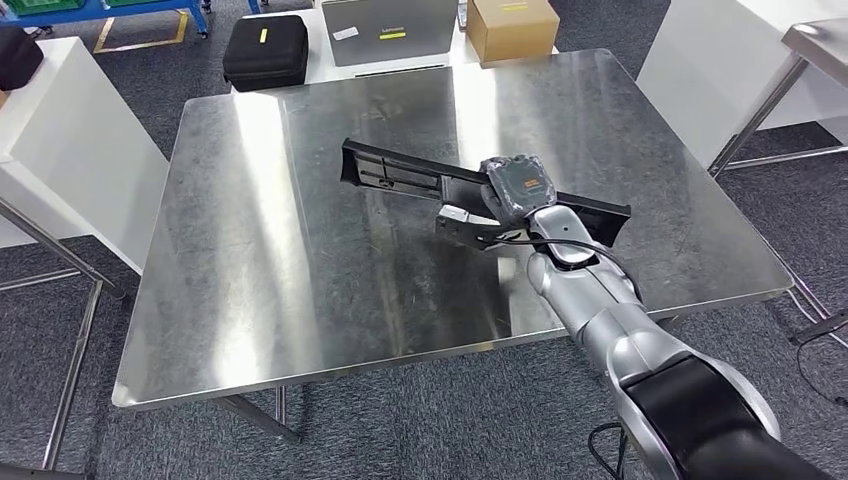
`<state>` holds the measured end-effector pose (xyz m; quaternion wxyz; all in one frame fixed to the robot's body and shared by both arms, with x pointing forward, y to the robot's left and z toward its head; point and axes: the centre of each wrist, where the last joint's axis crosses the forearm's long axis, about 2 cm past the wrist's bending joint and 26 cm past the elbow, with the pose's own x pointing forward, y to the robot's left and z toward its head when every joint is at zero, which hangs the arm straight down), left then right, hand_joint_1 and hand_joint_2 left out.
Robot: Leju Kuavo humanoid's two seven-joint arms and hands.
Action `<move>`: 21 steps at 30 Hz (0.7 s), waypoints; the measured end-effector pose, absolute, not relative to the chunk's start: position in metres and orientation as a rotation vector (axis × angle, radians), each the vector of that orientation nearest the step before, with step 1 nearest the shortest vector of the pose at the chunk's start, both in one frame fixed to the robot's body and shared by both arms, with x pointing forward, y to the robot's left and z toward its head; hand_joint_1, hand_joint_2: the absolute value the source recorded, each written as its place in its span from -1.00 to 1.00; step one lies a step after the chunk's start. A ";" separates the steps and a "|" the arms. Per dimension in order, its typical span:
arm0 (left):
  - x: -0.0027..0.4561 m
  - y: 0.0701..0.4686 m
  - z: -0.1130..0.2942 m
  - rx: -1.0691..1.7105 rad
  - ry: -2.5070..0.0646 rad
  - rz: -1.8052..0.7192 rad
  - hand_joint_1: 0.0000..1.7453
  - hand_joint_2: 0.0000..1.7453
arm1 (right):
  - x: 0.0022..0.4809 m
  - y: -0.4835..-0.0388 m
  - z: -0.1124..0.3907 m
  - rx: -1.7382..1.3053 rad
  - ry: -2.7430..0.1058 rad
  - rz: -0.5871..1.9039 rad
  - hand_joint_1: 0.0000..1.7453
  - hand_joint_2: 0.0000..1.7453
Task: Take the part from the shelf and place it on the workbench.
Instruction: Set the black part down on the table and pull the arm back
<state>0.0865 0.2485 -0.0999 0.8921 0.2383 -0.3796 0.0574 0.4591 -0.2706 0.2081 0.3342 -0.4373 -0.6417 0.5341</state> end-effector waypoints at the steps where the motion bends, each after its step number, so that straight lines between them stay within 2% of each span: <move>1: 0.087 0.249 -0.100 0.495 -0.789 0.119 -1.00 1.00 | 0.461 -0.270 0.210 -1.146 -1.675 1.395 0.92 1.00; 21: 0.094 0.246 -0.098 0.493 -0.795 0.101 -1.00 1.00 | 0.462 -0.262 0.201 -1.133 -1.608 1.460 0.92 1.00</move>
